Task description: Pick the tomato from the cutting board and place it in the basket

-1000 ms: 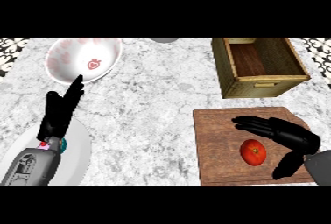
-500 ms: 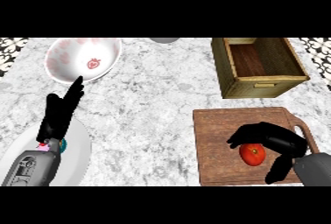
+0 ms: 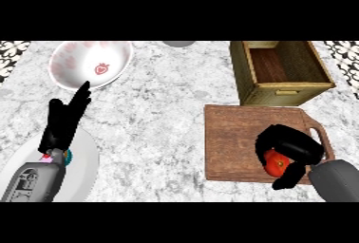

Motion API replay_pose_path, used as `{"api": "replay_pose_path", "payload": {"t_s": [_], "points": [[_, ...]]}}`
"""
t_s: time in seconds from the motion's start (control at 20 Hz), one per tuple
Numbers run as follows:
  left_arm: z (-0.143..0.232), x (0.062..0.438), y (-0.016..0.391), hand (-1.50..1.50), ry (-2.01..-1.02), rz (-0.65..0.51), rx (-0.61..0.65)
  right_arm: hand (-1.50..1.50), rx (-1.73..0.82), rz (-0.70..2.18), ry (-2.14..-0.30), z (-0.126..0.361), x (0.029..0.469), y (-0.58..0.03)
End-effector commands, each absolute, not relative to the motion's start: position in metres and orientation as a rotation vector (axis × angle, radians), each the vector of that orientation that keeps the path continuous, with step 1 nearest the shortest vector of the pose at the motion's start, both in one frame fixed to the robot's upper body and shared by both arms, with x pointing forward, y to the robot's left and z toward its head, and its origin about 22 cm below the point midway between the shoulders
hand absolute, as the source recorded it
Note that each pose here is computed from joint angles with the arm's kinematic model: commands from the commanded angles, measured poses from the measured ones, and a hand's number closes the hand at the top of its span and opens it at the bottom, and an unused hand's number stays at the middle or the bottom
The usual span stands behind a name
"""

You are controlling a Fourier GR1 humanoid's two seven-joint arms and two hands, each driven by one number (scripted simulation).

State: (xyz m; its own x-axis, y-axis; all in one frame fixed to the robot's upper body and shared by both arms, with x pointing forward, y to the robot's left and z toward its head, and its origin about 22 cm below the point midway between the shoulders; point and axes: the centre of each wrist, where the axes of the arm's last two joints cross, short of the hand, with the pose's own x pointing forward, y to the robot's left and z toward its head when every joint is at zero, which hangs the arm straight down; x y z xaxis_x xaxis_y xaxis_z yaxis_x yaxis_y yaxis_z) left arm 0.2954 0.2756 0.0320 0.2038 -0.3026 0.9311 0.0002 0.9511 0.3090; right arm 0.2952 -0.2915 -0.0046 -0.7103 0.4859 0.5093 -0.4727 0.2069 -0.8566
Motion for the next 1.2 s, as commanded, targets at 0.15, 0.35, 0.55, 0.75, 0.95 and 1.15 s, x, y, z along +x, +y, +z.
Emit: {"api": "replay_pose_path", "payload": {"t_s": [0.15,0.35,0.55,0.75,0.95,1.15], "points": [[0.03,0.297,0.267,0.0,-1.362,-0.25,0.249,1.5,-0.594,1.449,-1.366,0.028,0.344,-0.26],[0.033,0.3,0.262,0.0,-1.368,-0.291,0.216,1.5,-0.847,1.377,-1.24,0.067,0.377,-0.205],[0.032,0.303,0.256,0.0,-1.367,-0.297,0.208,1.5,-0.91,1.253,-1.227,0.099,0.383,-0.114],[0.027,0.307,0.242,0.0,-1.375,-0.288,0.194,1.5,-0.831,1.002,-1.277,0.14,0.386,-0.059],[0.024,0.308,0.249,0.0,-1.372,-0.28,0.215,1.5,-0.781,0.742,-1.446,0.209,0.386,-0.037],[0.039,0.313,0.25,0.0,-1.371,-0.276,0.212,1.5,-0.787,0.547,-1.549,0.278,0.379,-0.009]]}}
